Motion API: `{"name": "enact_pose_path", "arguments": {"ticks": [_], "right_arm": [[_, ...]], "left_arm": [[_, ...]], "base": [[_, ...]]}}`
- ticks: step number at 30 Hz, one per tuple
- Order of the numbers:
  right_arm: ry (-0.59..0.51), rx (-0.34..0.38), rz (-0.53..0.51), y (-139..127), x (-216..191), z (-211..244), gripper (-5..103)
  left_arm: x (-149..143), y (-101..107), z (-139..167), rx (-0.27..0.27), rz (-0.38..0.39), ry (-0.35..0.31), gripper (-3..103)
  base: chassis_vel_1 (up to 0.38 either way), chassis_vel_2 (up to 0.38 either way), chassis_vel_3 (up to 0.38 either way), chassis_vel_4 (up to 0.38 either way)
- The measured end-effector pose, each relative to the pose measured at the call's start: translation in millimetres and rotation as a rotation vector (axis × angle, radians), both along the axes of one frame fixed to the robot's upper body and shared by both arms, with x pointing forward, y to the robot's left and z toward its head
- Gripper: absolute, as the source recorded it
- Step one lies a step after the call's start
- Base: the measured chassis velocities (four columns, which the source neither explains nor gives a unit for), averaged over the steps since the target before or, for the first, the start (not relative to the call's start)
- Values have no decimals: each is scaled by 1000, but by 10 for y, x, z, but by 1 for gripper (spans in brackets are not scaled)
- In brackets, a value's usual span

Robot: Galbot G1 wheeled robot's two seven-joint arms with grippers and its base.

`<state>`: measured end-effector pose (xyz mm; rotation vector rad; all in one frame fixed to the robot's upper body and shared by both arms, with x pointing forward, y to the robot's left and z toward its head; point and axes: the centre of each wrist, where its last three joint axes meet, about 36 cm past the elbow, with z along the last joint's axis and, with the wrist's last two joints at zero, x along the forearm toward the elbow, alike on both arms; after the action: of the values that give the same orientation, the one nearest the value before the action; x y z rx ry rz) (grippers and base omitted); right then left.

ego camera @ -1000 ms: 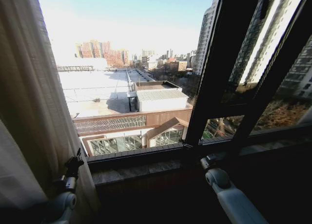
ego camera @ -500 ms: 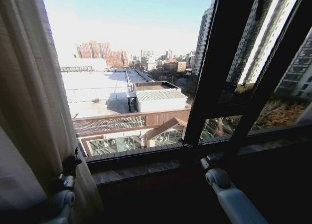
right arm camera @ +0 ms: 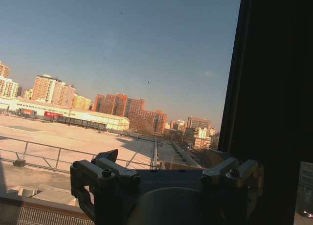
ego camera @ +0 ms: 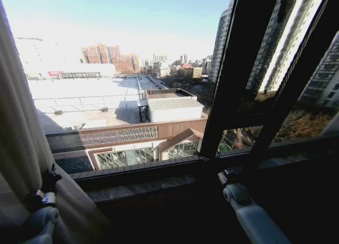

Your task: Open the curtains by pulling them apart, changing their state from closed to fully open.

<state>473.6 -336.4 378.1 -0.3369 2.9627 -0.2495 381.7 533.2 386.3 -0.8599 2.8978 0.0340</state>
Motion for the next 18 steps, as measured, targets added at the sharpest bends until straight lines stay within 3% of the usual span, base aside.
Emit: {"name": "enact_pose_path", "arguments": {"ticks": [1, 2, 7, 8, 12, 18], "right_arm": [[0, 0, 0, 0, 0, 0, 100], [0, 0, 0, 0, 0, 0, 100], [0, 0, 0, 0, 0, 0, 100], [0, 0, 0, 0, 0, 0, 100], [0, 0, 0, 0, 0, 0, 100], [0, 0, 0, 0, 0, 0, 100]], "left_arm": [[19, 168, 32, 8, 39, 0, 0], [19, 168, 32, 8, 39, 0, 0], [99, 677, 169, 44, 153, -10, 0], [99, 677, 169, 44, 153, -10, 0], [62, 1054, 281, 60, 250, -24, 0], [5, 1243, 291, 89, 294, -15, 0]], "base": [[0, 0, 0, 0], [0, 0, 0, 0], [0, 0, 0, 0], [0, 0, 0, 0], [0, 0, 0, 0], [0, 0, 0, 0]]}}
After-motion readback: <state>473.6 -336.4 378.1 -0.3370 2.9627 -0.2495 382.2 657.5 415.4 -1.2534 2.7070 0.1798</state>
